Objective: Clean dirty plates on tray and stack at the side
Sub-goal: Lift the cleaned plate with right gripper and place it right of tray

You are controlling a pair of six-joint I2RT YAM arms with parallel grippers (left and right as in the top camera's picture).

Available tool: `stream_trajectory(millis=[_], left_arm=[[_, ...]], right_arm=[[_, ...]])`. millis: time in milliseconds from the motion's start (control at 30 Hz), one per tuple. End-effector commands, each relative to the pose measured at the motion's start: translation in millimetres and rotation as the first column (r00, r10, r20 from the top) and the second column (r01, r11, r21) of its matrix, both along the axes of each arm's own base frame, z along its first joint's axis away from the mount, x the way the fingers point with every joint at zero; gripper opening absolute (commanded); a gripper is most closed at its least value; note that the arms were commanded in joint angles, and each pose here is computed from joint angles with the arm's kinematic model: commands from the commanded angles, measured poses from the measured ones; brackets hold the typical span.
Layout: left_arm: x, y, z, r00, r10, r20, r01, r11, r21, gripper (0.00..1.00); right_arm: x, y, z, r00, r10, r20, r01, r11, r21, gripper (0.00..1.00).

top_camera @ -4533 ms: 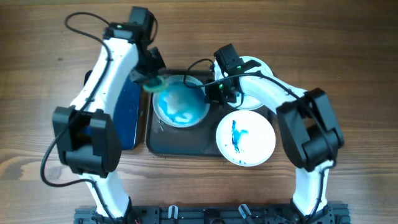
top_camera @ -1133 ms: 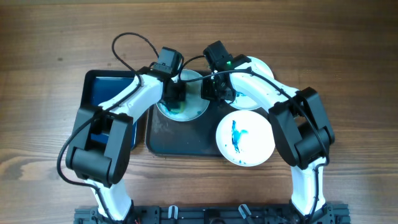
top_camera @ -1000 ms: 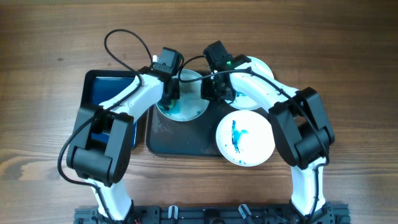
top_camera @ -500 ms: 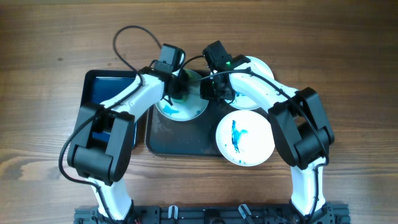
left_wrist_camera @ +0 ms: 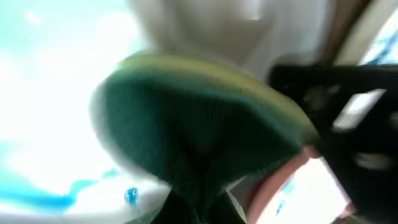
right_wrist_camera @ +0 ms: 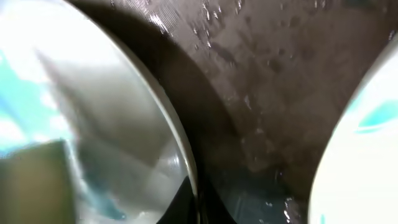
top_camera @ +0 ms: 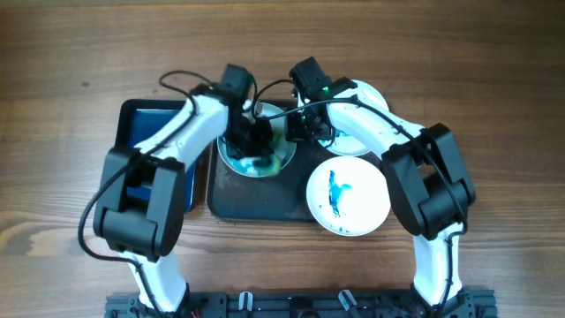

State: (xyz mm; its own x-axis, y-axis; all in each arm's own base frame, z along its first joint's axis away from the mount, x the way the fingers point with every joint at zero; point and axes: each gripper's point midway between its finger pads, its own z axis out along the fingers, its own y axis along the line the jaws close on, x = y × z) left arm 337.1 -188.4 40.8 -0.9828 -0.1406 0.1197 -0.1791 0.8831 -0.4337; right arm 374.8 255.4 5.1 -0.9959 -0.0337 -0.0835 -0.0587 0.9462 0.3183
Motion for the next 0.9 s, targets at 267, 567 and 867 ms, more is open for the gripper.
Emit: stream_trajectory(millis=[267,567,867], left_arm=[[95.3,119.1,118.9,0.89,0.279,0.359,-0.351,0.924,0.152,0.04],[96.2,119.2,119.2,0.889,0.279,0.363,-0.352,0.924,0.151,0.04],[96.0,119.3,119.0,0.889,0.279,0.362,-0.352,0.924,0.152,0.04]], right_arm=[[15.5,-46.0,142.6,0.81,0.317,0.493,0.041,0.808,-0.587,0.04],[-22.4,-24.0,237.1,0.547,0.56,0.622,0.378,0.498,-0.78,0.04],[-24.1,-24.4,233.8,0.557,0.566,0.608,0.357,0.498,-0.79,0.04]])
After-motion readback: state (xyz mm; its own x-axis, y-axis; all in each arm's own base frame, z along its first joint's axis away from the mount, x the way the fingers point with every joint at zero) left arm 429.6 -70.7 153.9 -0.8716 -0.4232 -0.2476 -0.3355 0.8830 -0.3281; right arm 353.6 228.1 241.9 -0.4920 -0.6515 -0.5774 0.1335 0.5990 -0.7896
